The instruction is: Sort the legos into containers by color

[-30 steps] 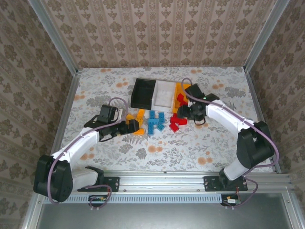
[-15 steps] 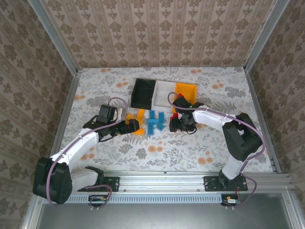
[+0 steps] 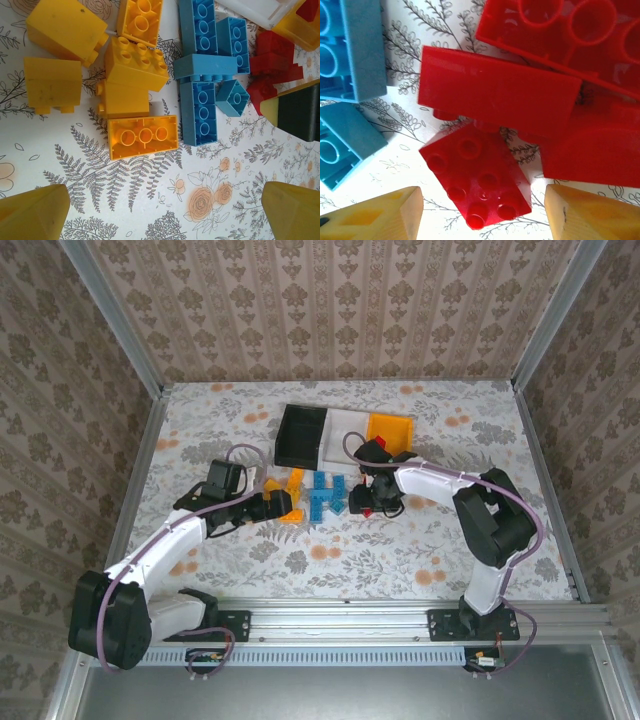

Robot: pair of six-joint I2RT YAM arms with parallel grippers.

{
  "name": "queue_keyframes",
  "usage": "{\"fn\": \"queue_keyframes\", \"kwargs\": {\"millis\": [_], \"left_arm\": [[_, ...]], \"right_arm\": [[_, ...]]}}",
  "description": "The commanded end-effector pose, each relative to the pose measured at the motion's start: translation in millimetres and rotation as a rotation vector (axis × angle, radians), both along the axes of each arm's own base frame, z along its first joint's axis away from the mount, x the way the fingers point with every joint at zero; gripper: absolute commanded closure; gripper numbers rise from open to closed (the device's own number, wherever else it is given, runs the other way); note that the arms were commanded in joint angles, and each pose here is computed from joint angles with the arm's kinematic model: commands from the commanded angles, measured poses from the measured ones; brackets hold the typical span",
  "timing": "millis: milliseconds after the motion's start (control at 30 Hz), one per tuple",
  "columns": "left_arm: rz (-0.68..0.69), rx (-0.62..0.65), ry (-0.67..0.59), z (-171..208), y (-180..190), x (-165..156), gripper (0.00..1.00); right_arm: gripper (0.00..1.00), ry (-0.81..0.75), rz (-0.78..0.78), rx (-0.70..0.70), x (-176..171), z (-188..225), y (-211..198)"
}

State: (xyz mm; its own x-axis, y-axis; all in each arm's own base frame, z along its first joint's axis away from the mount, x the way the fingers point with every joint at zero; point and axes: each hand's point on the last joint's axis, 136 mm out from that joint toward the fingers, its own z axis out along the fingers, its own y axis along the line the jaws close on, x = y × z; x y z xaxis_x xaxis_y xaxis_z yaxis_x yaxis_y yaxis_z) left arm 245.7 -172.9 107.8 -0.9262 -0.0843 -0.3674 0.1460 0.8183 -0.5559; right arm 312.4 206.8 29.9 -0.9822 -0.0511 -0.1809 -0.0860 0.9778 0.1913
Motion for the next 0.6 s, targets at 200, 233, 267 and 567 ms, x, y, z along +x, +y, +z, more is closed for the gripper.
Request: {"fn": "queue_keyframes", "kwargs": {"millis": [200,233,267,567], "left_arm": [[0.003,0.004,-0.008,7.6,4.0,0.6,0.0],[0.004,0.001,-0.012,9.5,4.1,1.3,0.0],[0.004,0.001,-0.015,10.5,4.3,2.0,0.0],[0.015,-0.006,-0.03,17.2,8.6,4.1,0.0]], "right_arm": [[0.48,-0.001,0.038,-0.035,9.0,1.0,7.6],[0.49,-0.004,0.042,-0.035,9.5,1.8,8.6],[0.49,0.001,0.043,-0.037,8.7,0.4,8.6],[0.46,0.015,0.064,-0.089,7.5,-5.3,7.3]]}}
